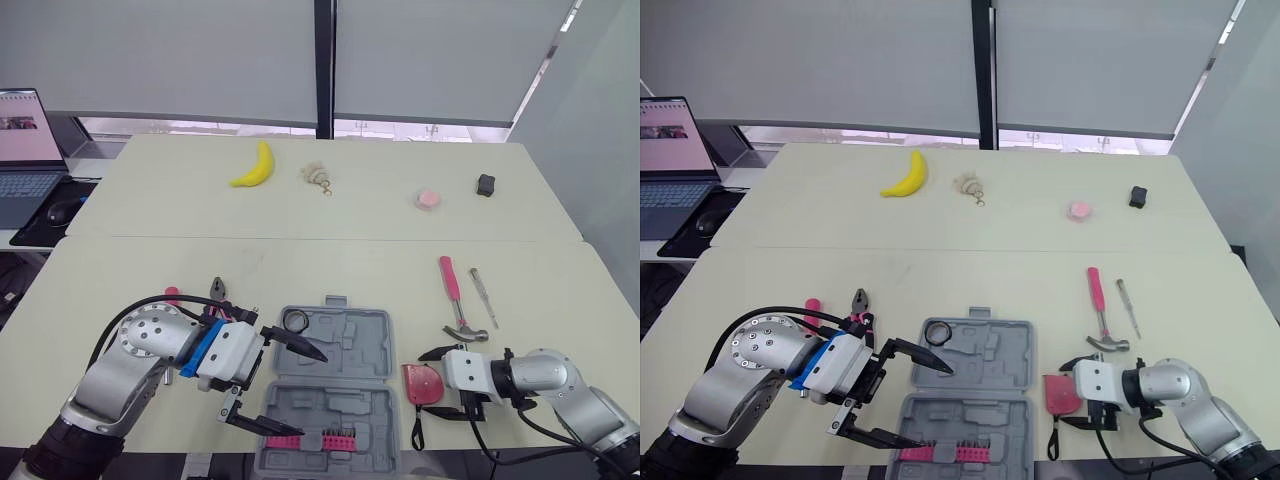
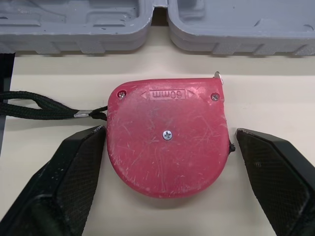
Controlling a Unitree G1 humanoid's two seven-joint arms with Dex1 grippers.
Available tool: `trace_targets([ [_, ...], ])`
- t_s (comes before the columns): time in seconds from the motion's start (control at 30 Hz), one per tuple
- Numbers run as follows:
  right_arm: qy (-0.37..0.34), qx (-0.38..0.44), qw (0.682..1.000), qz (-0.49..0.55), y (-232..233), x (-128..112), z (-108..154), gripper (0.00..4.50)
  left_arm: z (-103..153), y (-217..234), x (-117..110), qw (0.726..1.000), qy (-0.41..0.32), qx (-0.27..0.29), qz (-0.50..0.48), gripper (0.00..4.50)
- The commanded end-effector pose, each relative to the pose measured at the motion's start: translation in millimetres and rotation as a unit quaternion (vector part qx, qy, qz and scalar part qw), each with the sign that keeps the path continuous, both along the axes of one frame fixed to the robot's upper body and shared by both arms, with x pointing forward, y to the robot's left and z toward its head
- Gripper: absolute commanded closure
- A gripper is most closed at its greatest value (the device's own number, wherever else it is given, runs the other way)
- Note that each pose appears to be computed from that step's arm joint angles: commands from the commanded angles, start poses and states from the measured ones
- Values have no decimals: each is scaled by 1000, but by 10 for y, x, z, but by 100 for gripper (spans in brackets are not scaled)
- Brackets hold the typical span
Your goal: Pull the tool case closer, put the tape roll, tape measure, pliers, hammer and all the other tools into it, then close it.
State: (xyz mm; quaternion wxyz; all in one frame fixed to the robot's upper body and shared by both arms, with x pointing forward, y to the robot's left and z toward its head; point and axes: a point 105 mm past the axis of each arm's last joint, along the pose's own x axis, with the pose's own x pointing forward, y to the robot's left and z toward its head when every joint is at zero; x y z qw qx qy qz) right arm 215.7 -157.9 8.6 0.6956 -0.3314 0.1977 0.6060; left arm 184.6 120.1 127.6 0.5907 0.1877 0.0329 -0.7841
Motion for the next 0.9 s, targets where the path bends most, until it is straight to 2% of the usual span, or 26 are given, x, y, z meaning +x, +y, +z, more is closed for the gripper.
trace_targets([
  [0.03,-17,1,1000,16,42,16,36,96,12,-7,5,1000,-5,-6,3,0],
  [0.07,-22,0,1000,17,40,24,42,123,10,-7,7,1000,-4,-6,4,0],
  [0.1,-27,-1,1000,16,36,34,52,129,7,-7,10,1000,-4,-6,5,0],
  [0.27,-38,-4,999,0,-22,31,151,129,4,4,52,1000,-5,-8,20,0],
  [0.47,-46,-1,998,-34,-67,59,472,129,67,16,156,998,-4,-32,53,0],
  [0.9,-25,-49,998,-15,-191,-3,609,129,43,-80,328,991,-26,-67,109,0],
])
